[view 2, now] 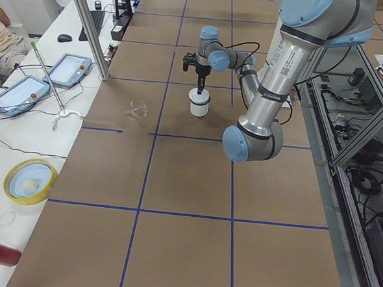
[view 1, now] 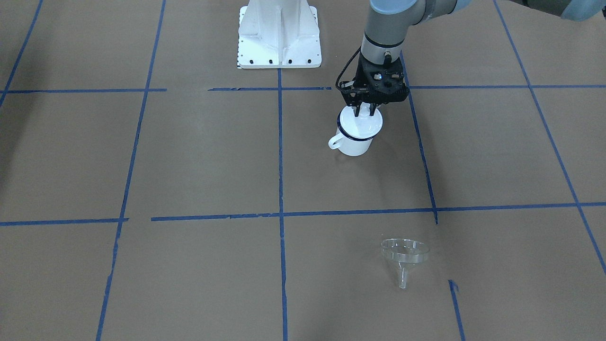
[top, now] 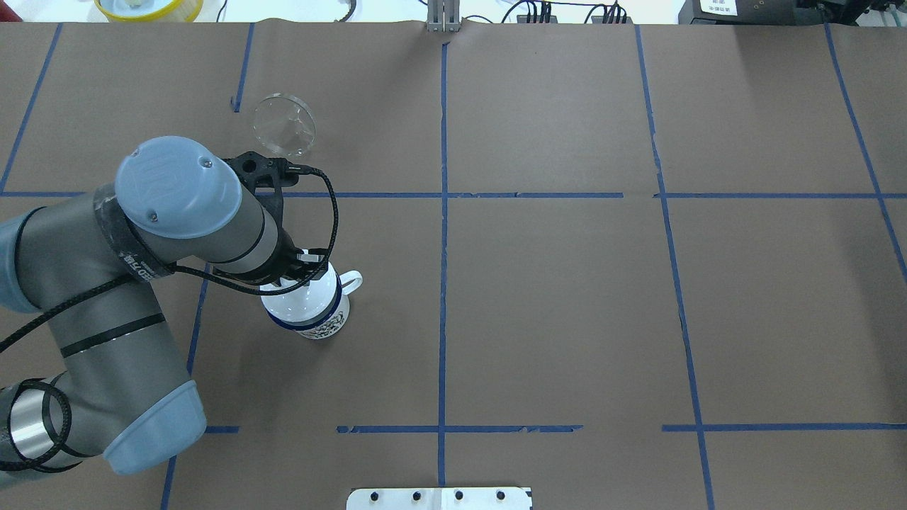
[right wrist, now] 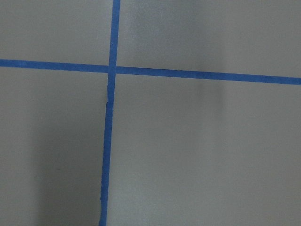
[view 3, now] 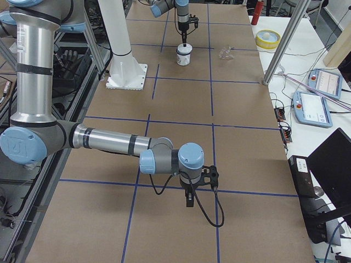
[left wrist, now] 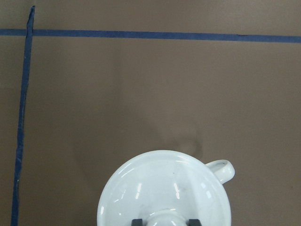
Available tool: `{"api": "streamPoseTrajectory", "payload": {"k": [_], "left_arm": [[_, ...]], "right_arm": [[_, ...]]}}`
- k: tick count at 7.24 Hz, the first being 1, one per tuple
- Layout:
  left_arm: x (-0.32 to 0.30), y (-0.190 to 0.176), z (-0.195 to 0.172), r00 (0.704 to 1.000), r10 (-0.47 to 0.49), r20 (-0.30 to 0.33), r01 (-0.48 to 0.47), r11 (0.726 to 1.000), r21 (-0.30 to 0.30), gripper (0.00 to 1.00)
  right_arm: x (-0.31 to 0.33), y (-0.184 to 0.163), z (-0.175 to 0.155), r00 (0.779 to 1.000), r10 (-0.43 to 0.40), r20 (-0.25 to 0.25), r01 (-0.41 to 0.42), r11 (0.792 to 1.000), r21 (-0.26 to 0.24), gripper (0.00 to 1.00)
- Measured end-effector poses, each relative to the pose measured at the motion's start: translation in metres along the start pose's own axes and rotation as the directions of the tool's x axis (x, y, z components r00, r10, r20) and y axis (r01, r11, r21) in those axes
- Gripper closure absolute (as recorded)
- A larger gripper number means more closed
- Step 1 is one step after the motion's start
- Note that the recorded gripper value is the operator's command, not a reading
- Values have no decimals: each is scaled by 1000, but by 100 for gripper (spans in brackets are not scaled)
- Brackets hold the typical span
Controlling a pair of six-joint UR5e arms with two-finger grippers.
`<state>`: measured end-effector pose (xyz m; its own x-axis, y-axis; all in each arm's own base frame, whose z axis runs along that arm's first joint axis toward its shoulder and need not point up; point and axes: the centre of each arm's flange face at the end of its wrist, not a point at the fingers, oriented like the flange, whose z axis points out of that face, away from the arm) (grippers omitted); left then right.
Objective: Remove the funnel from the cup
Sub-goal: 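Lower the white lid onto the mug opening with the left gripper, then open the left gripper and raise it off the lid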
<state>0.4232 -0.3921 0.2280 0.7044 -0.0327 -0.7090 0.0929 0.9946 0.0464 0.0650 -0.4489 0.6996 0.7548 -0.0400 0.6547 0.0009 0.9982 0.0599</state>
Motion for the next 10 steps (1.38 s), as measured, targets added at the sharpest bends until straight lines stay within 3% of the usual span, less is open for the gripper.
{"api": "streamPoseTrajectory", "payload": {"k": [10], "left_arm": [[1,-1,5,1000,1,-2,-1,1000,-2,100]], "right_arm": [[0,0,0,1000,0,0,0,1000,0,0]]}}
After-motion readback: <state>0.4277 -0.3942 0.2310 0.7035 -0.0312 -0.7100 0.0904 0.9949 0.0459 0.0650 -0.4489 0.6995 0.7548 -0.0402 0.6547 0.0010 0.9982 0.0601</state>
